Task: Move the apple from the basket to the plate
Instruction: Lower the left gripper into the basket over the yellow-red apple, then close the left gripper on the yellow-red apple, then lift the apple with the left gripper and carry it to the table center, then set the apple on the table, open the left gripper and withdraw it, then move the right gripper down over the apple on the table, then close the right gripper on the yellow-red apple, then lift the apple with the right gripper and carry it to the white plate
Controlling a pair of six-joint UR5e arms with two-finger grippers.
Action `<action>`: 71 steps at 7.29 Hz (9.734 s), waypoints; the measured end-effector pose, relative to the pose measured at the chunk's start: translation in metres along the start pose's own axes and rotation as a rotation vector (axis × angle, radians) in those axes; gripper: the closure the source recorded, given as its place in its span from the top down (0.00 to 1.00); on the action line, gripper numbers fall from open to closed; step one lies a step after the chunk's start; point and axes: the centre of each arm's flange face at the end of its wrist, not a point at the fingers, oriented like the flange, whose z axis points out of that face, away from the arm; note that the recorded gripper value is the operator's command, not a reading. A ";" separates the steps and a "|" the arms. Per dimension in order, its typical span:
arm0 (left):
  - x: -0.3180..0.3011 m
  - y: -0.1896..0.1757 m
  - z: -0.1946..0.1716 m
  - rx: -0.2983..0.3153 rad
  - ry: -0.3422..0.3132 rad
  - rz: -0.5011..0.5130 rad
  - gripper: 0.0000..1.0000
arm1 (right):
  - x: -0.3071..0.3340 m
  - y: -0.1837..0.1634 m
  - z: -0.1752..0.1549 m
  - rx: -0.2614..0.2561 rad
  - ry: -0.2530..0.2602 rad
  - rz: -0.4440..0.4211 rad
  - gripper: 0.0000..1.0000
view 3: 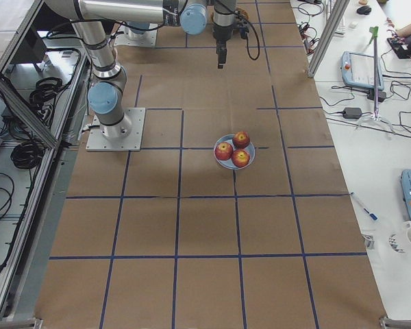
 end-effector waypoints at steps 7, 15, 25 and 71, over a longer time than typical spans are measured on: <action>-0.013 -0.010 0.038 -0.017 0.018 0.020 0.61 | 0.001 0.000 0.000 0.000 0.000 0.001 1.00; 0.006 -0.016 0.026 0.036 0.051 0.031 0.63 | 0.001 0.000 0.000 0.000 0.000 0.001 1.00; 0.378 -0.185 -0.001 0.077 -0.033 -0.113 0.65 | 0.001 0.000 0.000 0.000 0.000 0.000 1.00; 0.263 0.024 -0.257 0.027 -0.087 -0.179 0.99 | -0.132 -0.023 0.121 0.128 -0.008 0.114 0.48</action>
